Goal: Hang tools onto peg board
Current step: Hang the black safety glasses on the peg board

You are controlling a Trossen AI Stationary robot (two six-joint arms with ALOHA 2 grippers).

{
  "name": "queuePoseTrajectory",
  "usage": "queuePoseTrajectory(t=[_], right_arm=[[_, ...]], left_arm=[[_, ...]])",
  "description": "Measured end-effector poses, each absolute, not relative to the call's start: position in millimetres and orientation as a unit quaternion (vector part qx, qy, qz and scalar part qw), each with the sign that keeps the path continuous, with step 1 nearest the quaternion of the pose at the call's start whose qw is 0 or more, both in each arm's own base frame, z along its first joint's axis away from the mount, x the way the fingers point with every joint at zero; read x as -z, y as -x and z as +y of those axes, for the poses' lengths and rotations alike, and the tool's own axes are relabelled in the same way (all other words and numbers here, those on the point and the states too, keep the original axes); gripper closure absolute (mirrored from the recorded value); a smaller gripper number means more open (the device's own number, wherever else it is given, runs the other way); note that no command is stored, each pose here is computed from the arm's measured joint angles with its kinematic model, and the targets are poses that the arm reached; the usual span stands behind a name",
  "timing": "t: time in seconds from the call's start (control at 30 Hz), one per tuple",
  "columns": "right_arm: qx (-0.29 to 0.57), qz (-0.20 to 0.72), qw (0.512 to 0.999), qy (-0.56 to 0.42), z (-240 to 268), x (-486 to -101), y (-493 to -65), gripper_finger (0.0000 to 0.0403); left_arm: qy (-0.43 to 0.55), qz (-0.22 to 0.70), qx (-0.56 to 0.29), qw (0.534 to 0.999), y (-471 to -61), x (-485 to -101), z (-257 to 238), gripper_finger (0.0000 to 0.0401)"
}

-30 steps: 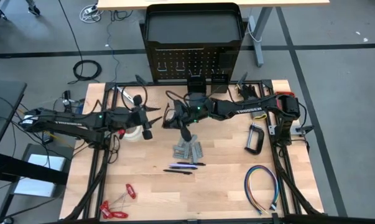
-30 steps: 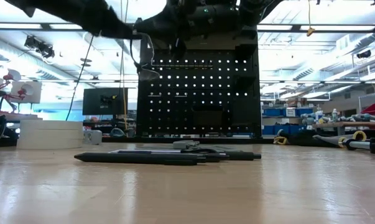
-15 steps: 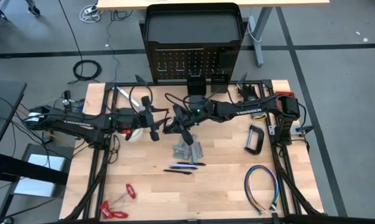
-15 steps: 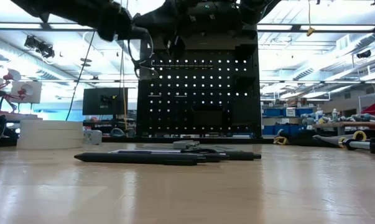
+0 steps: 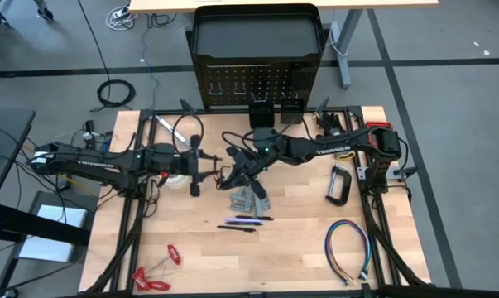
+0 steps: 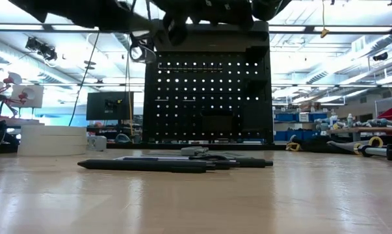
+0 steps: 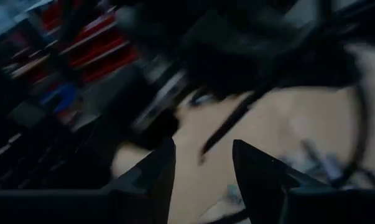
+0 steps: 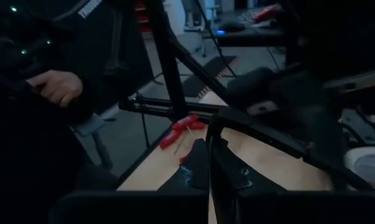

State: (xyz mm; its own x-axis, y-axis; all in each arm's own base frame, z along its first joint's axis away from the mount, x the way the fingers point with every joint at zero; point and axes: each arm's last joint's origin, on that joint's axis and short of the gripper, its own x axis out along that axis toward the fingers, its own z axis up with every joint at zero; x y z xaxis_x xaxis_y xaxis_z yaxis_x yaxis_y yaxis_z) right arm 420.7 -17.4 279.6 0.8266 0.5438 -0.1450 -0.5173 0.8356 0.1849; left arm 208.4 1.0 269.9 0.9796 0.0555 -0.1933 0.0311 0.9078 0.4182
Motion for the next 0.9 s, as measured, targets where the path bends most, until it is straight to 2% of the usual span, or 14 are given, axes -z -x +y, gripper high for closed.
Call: queuePoseTrajectory(t=[0.1,0.33,0.43,0.6,0.7,0.9], right_arm=[[-0.282,0.084,0.954,-0.063,-17.6,-281.9,-420.9,0.0395],[-0.27,0.084,0.957,-0.068,-18.2,-282.4,-421.4,0.0394],[-0.256,0.089,0.959,-0.082,-22.0,-281.8,-421.4,0.0394],[-0.247,0.095,0.96,-0.09,-28.9,-280.8,-420.8,0.0394],[-0.24,0.101,0.961,-0.096,-33.6,-279.7,-420.3,0.0394],[-0.21,0.11,0.966,-0.101,-40.1,-277.7,-420.1,0.0394]], left_arm=[[-0.214,0.099,-0.003,0.972,-212.9,-267.8,0.8,0.0236],[-0.211,0.096,-0.064,0.971,-229.6,-261.3,4.0,0.025],[-0.216,0.133,-0.086,0.963,-229.5,-262.3,5.8,0.0292],[-0.206,0.187,-0.108,0.954,-221.3,-282.3,7.6,0.0388],[-0.195,0.172,-0.098,0.961,-216.9,-291.0,4.8,0.0393],[-0.203,0.202,-0.096,0.953,-205.8,-289.4,2.1,0.0394]])
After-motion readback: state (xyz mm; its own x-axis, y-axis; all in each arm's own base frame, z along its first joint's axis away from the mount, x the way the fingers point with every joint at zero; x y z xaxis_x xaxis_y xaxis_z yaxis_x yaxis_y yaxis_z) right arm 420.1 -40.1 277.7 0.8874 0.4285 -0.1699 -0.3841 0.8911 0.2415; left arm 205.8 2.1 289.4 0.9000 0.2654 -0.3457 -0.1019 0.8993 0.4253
